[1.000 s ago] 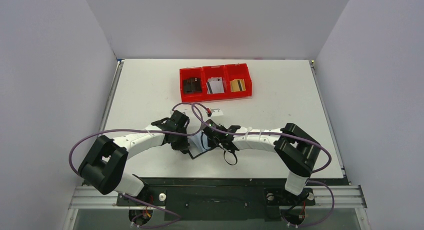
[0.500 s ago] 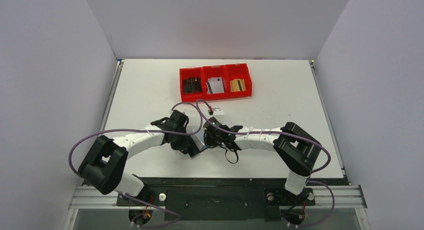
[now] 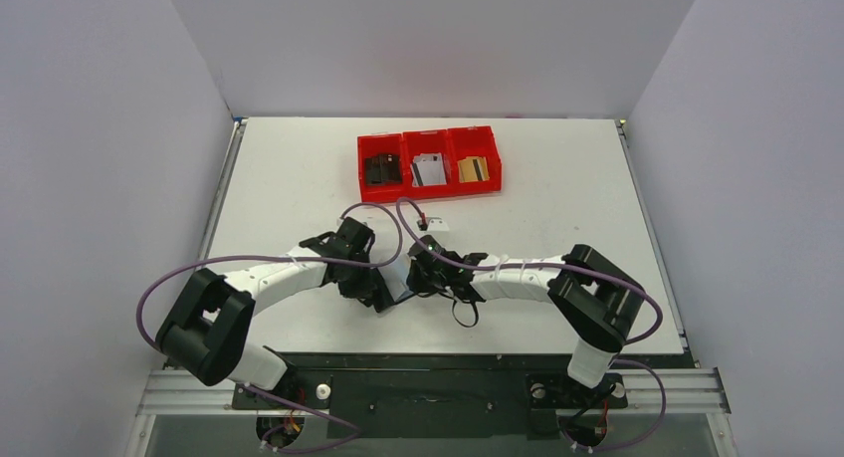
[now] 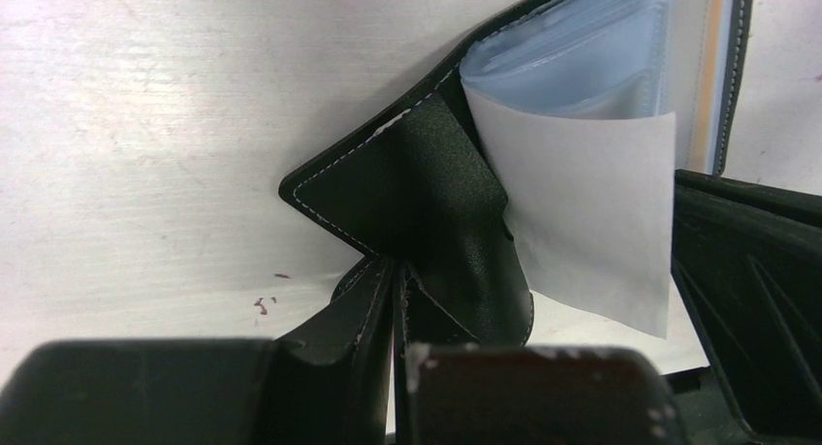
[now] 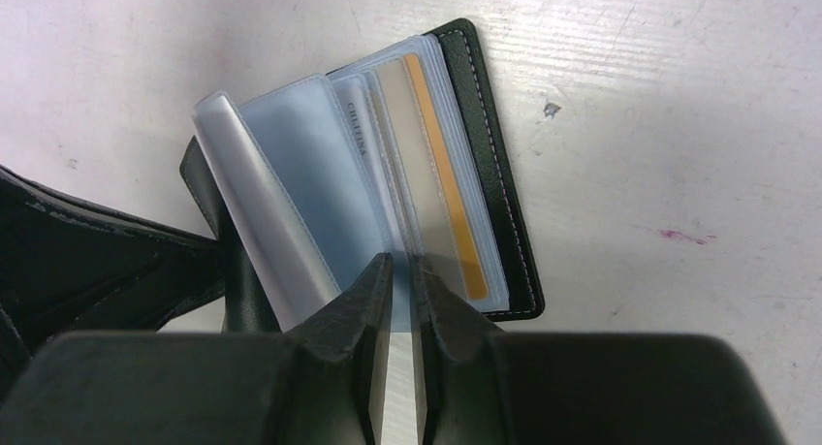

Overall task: Take the credit cards out of the card holder
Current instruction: Remove the credit card from the card holder.

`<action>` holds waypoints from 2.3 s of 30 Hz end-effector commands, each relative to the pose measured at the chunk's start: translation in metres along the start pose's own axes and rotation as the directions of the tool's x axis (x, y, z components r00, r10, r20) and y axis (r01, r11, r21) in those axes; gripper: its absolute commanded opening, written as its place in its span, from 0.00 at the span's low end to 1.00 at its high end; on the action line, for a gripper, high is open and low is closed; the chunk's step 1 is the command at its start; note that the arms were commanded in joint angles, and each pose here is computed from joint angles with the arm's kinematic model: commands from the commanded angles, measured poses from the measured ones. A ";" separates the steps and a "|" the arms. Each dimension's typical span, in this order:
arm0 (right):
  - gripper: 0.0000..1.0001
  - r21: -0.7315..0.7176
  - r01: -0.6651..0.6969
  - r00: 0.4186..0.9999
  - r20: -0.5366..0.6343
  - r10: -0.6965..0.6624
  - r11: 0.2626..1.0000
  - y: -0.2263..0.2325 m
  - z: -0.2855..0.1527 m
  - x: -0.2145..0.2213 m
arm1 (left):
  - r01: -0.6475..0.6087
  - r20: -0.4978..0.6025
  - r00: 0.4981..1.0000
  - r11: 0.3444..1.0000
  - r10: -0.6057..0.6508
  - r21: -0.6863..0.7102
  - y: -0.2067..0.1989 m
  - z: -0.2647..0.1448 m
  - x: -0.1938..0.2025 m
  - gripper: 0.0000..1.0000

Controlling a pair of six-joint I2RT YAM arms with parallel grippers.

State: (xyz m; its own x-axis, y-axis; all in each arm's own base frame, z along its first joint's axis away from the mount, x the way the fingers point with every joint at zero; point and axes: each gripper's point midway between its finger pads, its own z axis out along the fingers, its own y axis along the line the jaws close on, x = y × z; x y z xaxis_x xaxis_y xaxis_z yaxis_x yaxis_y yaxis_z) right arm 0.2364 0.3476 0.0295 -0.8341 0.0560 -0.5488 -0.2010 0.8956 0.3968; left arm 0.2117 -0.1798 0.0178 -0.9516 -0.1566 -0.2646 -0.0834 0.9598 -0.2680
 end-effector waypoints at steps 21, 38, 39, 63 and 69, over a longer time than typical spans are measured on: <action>0.16 -0.096 0.089 0.996 0.010 -0.089 0.991 0.061 -0.019 -0.005 | 0.023 0.193 0.980 0.984 -0.057 0.175 -0.037 -0.084 -0.060 0.12; 0.16 -0.229 0.052 0.999 0.006 -0.052 0.972 0.092 -0.010 0.012 | 0.138 0.057 0.987 0.978 -0.149 0.159 -0.028 -0.027 -0.057 0.09; 0.16 -0.225 0.052 0.999 0.010 -0.051 0.973 0.090 -0.011 0.011 | 0.139 0.052 0.988 0.980 -0.148 0.142 -0.023 -0.023 -0.052 0.07; 0.42 -0.004 0.051 0.998 0.027 -0.050 0.999 0.041 -0.003 -0.002 | 0.133 0.024 0.991 0.991 -0.133 0.007 0.027 0.011 -0.017 0.00; 0.47 -0.020 0.048 0.999 0.009 -0.047 0.999 0.048 0.002 0.000 | 0.132 0.015 0.991 0.991 -0.132 0.019 0.026 0.015 -0.015 0.00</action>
State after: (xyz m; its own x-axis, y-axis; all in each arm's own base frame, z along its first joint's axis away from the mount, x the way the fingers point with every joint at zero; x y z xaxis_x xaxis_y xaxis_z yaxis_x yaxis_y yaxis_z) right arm 0.2192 0.3795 0.0395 -0.8265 -0.0093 -0.5628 -0.2587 0.8943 0.3651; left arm 0.2247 -0.1609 0.0149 -0.9303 -0.2945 -0.2185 -0.2112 0.9175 -0.3371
